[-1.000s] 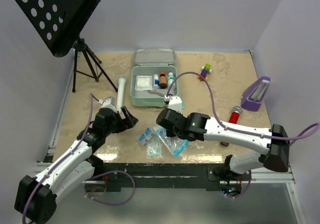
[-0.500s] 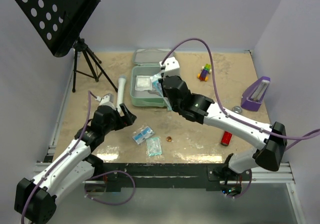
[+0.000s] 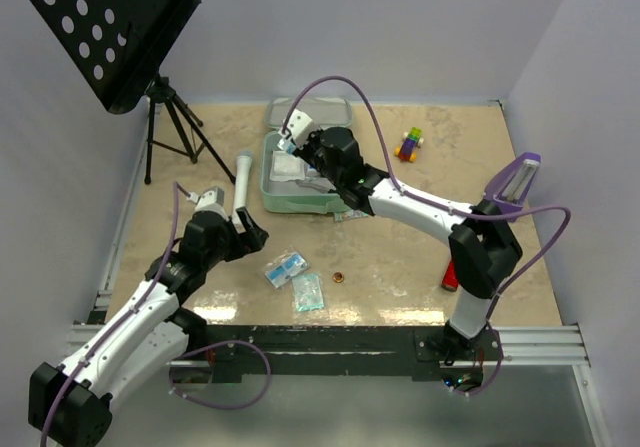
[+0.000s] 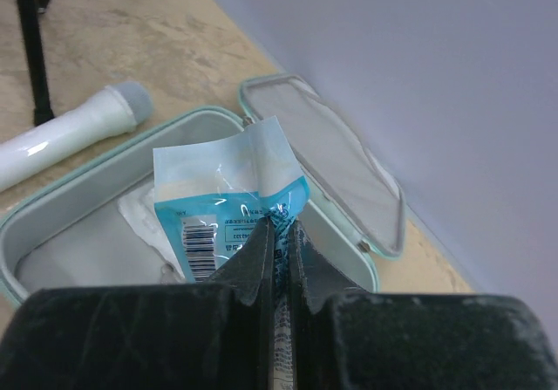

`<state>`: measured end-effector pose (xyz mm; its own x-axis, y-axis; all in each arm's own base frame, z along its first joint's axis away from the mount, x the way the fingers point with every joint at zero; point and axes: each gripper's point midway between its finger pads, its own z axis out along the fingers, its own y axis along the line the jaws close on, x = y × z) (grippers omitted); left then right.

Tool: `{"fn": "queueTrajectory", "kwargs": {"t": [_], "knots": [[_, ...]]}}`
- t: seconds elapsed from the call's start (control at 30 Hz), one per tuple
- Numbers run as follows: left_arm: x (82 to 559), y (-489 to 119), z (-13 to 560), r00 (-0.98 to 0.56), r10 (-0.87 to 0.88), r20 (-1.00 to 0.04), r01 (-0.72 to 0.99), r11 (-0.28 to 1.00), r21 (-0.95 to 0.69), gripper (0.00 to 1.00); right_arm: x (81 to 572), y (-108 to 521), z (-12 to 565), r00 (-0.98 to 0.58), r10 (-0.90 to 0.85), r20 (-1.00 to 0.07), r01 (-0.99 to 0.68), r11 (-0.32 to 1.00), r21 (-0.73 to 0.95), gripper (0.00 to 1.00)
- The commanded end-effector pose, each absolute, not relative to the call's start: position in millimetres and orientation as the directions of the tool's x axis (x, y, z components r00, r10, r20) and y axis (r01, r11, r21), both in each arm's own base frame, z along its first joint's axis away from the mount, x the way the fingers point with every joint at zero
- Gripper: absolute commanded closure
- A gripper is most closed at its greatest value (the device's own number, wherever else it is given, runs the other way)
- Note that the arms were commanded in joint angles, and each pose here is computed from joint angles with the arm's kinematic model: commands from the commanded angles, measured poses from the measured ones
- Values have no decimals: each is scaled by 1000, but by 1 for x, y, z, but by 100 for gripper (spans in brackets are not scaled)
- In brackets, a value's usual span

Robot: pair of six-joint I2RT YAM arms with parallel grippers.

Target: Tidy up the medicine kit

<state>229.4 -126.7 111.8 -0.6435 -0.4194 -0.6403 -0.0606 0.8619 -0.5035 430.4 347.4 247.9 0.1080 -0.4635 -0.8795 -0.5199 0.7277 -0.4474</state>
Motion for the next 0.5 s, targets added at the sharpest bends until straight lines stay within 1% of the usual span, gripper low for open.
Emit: {"fn": "queueTrajectory", "kwargs": {"t": [0.0,0.23,0.3,0.4,0.47], "knots": [[233,-123,132,-602,-432,-672,-44,858,-512,10,429,377,292,324,-362,-874,-622,614,-485,100],[237,-120,146,-574,-437,-692,-44,861,-507,10,428,401,241,302,-384,-873,-762,453,-463,100],[237,-119,145,-574,-432,-695,-48,866,-498,10,426,408,217,293,-414,-862,-796,394,-459,100],[238,-115,145,-569,-428,-702,-57,872,-486,10,424,413,193,270,-442,-855,-831,342,-439,100],[237,-114,145,-567,-431,-702,-63,872,-485,10,422,414,180,249,-452,-856,-845,331,-421,100]]}}
